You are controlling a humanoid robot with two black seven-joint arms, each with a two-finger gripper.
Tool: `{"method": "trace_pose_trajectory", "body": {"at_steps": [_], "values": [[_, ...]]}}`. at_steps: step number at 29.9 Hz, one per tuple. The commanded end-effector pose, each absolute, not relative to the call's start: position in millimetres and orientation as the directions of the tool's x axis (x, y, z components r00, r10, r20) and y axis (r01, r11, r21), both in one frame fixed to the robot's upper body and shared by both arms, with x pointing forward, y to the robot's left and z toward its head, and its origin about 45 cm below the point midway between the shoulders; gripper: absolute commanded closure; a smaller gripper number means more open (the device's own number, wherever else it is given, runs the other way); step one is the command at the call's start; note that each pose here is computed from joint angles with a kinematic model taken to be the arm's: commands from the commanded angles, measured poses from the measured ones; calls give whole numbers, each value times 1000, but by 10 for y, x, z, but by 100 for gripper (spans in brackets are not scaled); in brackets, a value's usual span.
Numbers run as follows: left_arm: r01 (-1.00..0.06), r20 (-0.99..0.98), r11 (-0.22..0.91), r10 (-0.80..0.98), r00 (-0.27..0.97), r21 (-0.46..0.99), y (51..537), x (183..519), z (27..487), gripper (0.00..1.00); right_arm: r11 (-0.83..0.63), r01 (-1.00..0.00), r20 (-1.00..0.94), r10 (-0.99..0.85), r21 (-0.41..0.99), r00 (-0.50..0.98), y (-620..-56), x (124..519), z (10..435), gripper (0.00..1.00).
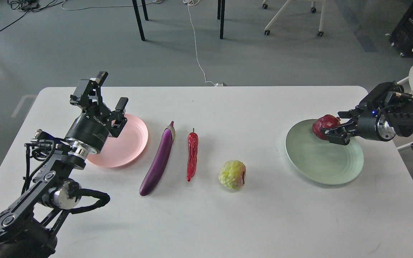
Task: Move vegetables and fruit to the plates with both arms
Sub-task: 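Carry the pomegranate to the green plate and release it, then move the right gripper to the yellow-green apple and grasp it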
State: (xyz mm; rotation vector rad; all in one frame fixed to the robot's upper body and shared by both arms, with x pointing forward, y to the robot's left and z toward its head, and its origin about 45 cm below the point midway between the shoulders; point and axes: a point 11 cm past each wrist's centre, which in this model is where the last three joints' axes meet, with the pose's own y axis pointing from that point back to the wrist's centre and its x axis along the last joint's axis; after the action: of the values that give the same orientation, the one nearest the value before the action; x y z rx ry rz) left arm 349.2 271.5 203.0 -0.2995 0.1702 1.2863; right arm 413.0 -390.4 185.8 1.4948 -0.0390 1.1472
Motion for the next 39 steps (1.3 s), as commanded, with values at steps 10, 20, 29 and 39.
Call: {"method": "trace_pose_trajectory", "body": {"at_steps": [10, 20, 29, 39], "values": [[-961, -288, 247, 918, 274, -126, 2727, 3496, 2037, 2, -520, -553, 758, 479, 651, 442, -3094, 4142, 2360, 1], [-959, -287, 253, 916, 281, -131, 2715, 3486, 2061, 2, -696, -315, 735, 454, 645, 503, -2164, 3575, 2227, 1], [-959, -276, 254, 919, 280, -129, 2748, 3474, 2064, 2, -687, -199, 694, 582, 699, 424, -1638, 3548, 1975, 2], [-959, -262, 251, 924, 277, -131, 2808, 3470, 2092, 2, -633, -140, 638, 695, 762, 332, -1379, 3549, 1781, 2]]}}
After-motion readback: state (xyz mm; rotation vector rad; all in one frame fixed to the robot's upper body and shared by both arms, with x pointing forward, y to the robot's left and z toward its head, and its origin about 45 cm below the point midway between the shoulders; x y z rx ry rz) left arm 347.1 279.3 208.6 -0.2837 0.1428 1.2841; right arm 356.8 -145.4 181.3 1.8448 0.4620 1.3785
